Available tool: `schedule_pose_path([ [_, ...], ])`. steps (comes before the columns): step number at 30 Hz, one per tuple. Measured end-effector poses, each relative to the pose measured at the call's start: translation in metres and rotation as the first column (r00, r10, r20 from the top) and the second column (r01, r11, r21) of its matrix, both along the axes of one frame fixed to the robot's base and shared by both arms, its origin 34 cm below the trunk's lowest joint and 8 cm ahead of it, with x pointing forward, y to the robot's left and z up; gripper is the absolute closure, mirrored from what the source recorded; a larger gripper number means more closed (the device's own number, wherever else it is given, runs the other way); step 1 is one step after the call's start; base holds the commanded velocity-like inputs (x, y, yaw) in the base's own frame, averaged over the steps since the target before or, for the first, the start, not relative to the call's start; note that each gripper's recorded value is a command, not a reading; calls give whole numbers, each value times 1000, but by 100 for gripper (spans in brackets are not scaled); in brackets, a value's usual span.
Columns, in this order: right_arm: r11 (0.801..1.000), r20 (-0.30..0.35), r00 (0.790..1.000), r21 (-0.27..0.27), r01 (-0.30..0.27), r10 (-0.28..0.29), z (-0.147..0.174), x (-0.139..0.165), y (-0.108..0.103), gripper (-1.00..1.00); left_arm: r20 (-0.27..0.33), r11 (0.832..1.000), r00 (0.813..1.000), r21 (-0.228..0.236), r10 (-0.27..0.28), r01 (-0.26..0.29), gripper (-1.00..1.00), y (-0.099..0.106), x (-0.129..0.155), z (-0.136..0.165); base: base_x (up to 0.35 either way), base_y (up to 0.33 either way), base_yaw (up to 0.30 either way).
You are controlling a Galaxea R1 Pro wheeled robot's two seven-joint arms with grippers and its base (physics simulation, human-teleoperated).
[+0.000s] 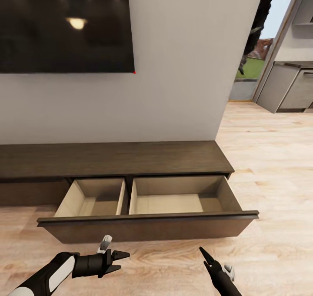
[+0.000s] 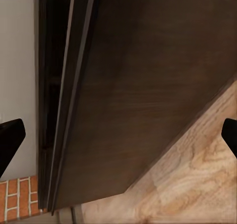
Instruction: Place each of the two pumpkins and all three candles from the living room inside a cabinet in the living room (use any cabinet), then make sure every cabinet is closed, and position the cauldron so it is next to a table in the living room.
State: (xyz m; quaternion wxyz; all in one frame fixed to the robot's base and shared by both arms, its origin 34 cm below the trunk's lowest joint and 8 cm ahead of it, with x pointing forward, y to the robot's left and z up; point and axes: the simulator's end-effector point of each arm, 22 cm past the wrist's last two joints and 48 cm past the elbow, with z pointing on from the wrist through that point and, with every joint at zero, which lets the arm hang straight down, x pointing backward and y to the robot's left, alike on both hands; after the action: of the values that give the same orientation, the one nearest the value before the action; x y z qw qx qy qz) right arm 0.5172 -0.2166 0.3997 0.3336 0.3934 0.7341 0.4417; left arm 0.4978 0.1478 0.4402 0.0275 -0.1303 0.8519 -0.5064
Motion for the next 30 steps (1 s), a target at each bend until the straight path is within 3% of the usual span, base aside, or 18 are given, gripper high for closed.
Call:
schedule_pose_path([
  [12,999,-17,999,-18,-29,29,20,1,5,-100,0,1000,1000,10,-2,2,-100,0,4,23,0,0,0],
  [17,999,-44,999,-34,-29,28,24,1,4,-100,29,1000,1000,22,3,-4,-100,1,10,32,0,0,0],
  [23,994,-171,985,-110,-26,6,9,-8,-6,-100,0,999,1000,48,17,-17,-100,11,2,32,0,0,0],
  [30,985,-231,972,-155,-69,31,10,-16,-6,-100,10,995,1000,100,29,-30,-100,21,3,33,0,0,0],
])
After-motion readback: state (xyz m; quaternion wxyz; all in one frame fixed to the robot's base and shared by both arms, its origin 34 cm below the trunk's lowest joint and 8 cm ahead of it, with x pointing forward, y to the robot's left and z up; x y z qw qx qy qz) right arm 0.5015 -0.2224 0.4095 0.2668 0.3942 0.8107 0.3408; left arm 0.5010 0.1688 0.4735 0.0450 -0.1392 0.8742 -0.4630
